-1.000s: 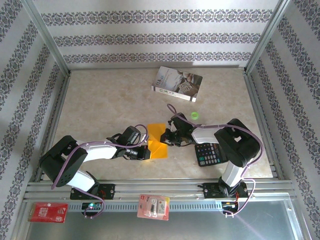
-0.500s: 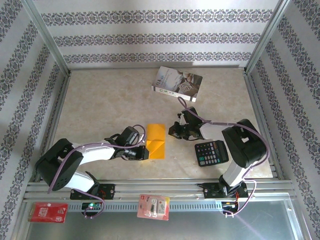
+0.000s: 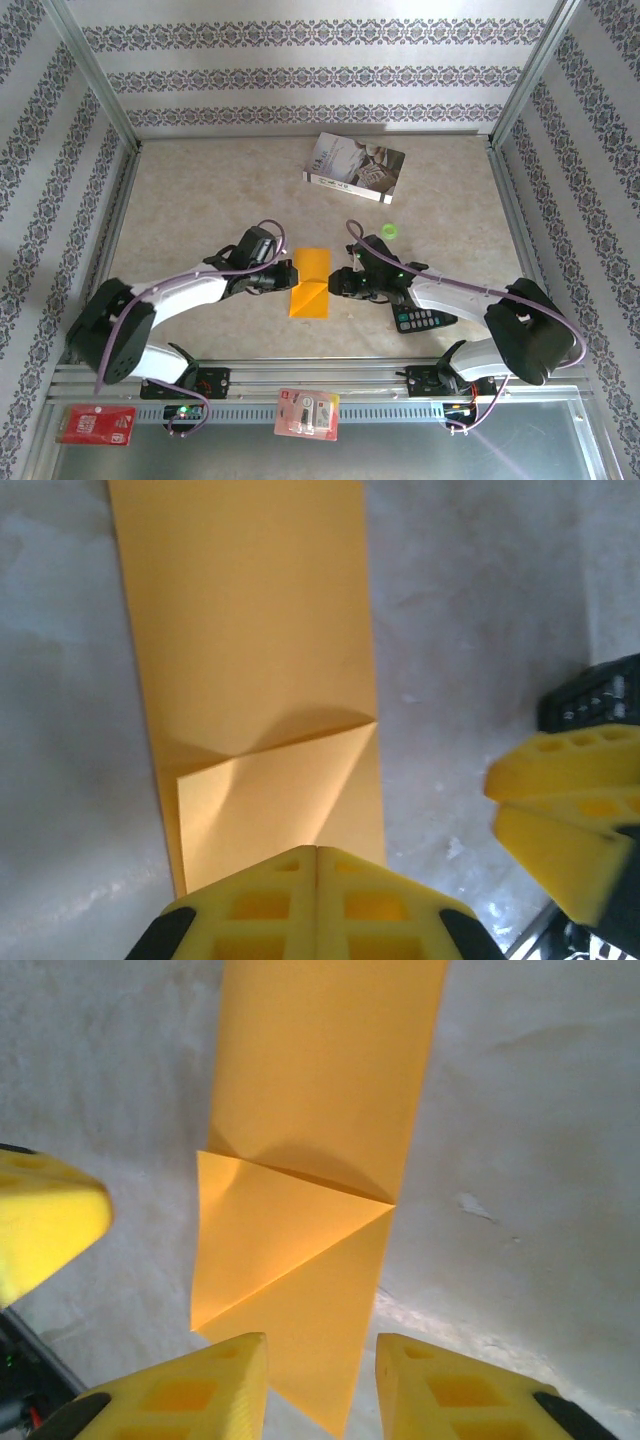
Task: Fold a paper plane with a square sheet of paper (pick it up from the middle)
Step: Turn over the paper at the center of the table.
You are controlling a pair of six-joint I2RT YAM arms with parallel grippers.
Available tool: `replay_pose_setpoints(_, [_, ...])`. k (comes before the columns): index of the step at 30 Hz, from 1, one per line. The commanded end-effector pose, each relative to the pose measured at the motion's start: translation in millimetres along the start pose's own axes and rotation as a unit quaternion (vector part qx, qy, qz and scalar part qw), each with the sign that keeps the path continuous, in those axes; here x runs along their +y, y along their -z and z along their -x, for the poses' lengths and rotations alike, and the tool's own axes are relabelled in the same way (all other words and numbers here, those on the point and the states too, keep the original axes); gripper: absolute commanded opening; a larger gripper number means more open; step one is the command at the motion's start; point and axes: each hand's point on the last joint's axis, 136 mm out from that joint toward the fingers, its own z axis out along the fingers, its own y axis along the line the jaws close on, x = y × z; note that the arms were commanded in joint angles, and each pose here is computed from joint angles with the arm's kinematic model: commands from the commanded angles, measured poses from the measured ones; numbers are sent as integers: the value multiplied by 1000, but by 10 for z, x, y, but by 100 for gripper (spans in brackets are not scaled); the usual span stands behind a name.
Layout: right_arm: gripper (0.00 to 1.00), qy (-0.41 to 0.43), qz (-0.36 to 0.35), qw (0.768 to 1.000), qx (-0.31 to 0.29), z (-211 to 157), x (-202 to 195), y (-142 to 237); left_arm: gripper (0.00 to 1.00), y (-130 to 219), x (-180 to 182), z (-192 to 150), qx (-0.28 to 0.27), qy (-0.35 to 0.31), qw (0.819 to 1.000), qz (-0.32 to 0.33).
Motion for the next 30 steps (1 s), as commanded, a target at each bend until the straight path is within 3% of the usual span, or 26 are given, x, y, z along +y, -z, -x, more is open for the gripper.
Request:
replay_pose_setpoints(1, [35, -17, -22, 1000, -2, -103, -79, -4, 0, -123, -45, 35, 19, -8, 1000, -16])
replay_pose_setpoints(8, [28, -1, 36, 998, 55, -335, 355, -273, 0, -341, 179, 140, 6, 5, 1000, 11])
replay_pose_setpoints(14, [27, -3, 32, 996, 79, -389, 307, -366, 0, -405, 496, 56, -8, 37, 997, 61])
replay_pose_setpoints(23, [34, -2, -19, 997, 74, -357, 155, -219, 0, -331, 718, -56, -86, 136, 984, 82])
replay_pose_setpoints(30, [35, 0, -79, 995, 53, -334, -12, -163, 0, -255, 663, -99, -103, 134, 981, 92])
